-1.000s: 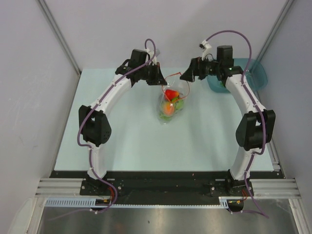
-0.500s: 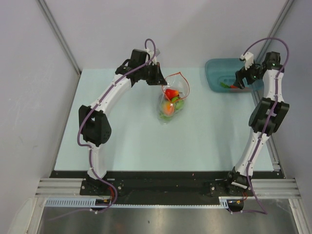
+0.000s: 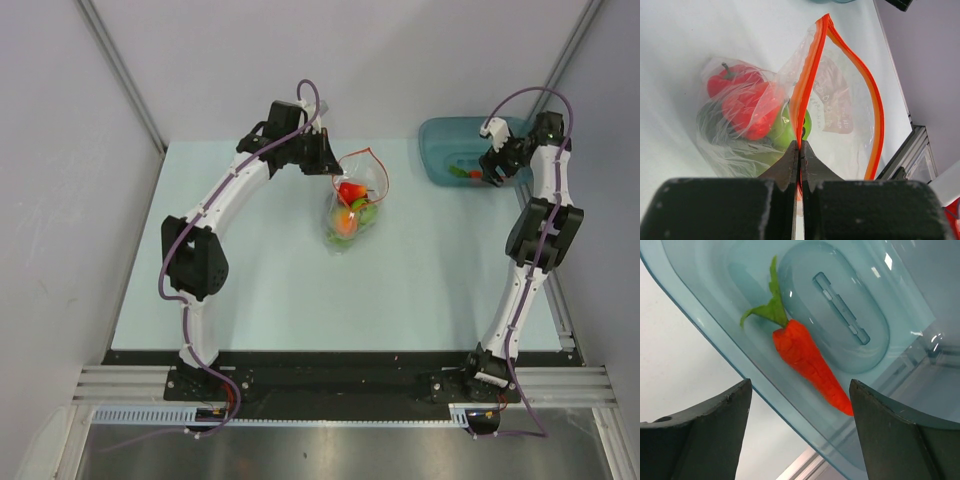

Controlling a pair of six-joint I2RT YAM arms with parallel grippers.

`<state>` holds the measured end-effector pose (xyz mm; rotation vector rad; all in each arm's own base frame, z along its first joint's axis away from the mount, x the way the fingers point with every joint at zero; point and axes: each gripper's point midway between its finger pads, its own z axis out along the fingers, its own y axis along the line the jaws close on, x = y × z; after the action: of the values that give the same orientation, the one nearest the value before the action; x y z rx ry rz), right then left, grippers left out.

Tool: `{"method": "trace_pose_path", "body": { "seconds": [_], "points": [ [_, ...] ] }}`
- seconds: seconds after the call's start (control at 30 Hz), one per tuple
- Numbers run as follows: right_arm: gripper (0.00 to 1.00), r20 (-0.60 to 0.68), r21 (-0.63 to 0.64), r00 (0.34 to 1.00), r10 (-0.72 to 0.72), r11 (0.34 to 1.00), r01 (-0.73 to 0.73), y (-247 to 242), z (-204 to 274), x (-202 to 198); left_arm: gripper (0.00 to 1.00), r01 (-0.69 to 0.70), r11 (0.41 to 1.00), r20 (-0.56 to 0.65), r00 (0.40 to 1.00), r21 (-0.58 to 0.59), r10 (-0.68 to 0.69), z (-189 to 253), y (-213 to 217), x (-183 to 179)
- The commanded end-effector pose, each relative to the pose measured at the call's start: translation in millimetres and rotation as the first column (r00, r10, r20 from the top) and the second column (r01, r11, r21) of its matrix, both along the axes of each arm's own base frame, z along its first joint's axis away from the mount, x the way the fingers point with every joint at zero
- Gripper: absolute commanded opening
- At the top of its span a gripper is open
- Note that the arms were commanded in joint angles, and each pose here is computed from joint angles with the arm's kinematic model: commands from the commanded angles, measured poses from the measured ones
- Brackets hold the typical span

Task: Place the food in the zip-top bag and seal the zipper
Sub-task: Adjust the bin at the corner of the board, then pick up the fake vegetable from the bin.

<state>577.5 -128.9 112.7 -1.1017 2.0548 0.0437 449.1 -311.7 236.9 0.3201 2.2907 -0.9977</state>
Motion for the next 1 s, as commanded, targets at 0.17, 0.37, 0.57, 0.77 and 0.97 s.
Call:
{"method": "trace_pose_path", "body": {
  "seconds": [0.17, 0.37, 0.57, 0.77, 0.97],
  "points": [
    [0.79, 0.211, 0.022, 0.977, 0.022, 0.999, -0.027, 3.8, 40.3, 38.0, 0.04, 0.011, 0.999, 0.07, 0.998, -0.031, -0.009, 29.2, -1.8, -2.9],
    [0.77, 0.216, -0.07, 0.974, 0.068, 0.996, -0.054, -2.1, 14.8, 55.0, 0.04, 0.012, 1.0, 0.062, 0.998, -0.028, -0.01, 25.1, -2.6, -1.7],
    [0.74, 0.109, -0.233, 0.97, 0.217, 0.954, -0.187, 0.8, -37.9, 45.2, 0.04, 0.01, 1.0, 0.063, 0.998, -0.023, -0.008, 24.3, -1.9, -1.5],
    [0.68, 0.027, -0.271, 0.955, 0.297, 0.921, -0.279, 6.8, -63.8, 32.1, 0.04, 0.009, 1.0, 0.058, 0.998, -0.022, -0.008, 22.0, -2.2, -0.9],
    [0.64, -0.071, -0.325, 0.926, 0.371, 0.869, -0.373, 7.3, -84.1, 13.8, 0.04, 0.01, 0.999, 0.056, 0.998, -0.033, -0.008, 21.6, -4.5, 1.4]
  ]
}}
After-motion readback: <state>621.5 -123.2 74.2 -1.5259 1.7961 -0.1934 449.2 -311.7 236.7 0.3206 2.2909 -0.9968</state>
